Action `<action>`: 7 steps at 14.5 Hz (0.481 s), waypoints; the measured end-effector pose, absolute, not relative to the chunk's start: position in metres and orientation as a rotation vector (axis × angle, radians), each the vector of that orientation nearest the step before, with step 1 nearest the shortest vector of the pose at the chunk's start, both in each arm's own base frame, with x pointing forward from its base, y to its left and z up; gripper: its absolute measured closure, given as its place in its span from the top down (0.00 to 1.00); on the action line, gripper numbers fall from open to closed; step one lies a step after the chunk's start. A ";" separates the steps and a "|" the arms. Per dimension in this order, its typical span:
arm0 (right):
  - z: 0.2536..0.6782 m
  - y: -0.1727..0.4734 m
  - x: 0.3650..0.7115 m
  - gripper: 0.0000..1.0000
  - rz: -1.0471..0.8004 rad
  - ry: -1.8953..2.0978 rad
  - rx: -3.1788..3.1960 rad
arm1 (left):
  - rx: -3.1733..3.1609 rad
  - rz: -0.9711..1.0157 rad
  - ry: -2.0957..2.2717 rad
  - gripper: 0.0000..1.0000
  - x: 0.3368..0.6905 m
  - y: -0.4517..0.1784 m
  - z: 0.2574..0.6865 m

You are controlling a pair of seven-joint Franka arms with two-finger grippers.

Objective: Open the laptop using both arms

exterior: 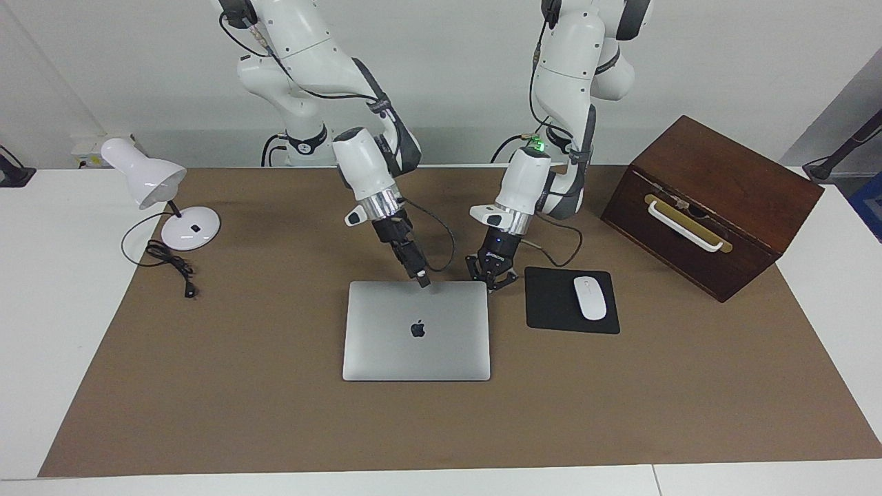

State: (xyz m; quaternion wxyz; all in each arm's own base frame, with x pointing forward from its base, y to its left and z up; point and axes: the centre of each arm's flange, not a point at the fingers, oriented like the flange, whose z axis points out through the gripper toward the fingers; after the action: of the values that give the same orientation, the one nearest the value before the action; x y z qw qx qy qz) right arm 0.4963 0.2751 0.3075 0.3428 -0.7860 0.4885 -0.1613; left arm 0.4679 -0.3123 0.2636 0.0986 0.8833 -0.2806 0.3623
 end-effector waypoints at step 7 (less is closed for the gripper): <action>0.316 0.274 0.517 1.00 -0.434 1.270 -2.024 | 2.613 1.072 -0.831 0.01 0.468 -0.312 0.264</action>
State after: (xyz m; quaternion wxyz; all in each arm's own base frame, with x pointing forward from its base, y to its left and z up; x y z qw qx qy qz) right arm 0.5166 0.2744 0.3162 0.3493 -0.7810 0.4900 -0.1675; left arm 0.4678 -0.3124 0.2636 0.0986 0.8832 -0.2808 0.3624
